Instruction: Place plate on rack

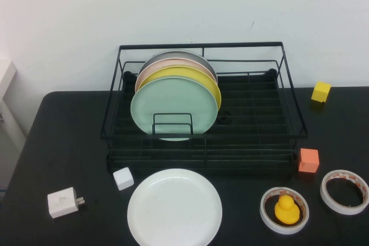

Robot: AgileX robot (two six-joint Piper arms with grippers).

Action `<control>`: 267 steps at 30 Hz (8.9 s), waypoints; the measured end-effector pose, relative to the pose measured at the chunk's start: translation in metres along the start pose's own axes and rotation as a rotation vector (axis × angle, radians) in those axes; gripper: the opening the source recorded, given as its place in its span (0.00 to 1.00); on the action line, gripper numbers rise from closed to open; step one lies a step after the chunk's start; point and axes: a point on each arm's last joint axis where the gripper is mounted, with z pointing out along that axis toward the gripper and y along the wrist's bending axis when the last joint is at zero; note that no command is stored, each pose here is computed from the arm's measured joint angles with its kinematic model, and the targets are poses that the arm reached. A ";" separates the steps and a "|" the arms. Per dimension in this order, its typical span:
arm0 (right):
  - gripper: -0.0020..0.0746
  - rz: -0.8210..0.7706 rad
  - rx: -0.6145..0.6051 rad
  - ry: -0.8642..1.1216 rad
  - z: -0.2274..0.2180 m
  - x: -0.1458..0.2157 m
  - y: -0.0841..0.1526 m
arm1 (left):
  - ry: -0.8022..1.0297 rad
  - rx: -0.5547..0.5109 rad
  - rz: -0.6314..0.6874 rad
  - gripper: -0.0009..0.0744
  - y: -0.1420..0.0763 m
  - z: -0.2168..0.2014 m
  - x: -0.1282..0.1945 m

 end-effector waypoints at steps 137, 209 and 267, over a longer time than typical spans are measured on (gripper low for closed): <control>0.53 0.520 -0.760 1.012 0.253 0.011 0.225 | 0.486 0.001 -0.319 0.01 -0.027 0.023 -0.083; 0.04 0.197 -1.294 0.710 0.142 -0.074 0.260 | 0.559 0.205 -0.268 0.71 -0.044 0.019 -0.078; 0.19 0.006 -1.416 0.153 0.038 -0.199 0.185 | 0.241 0.427 0.017 0.09 -0.057 0.005 -0.099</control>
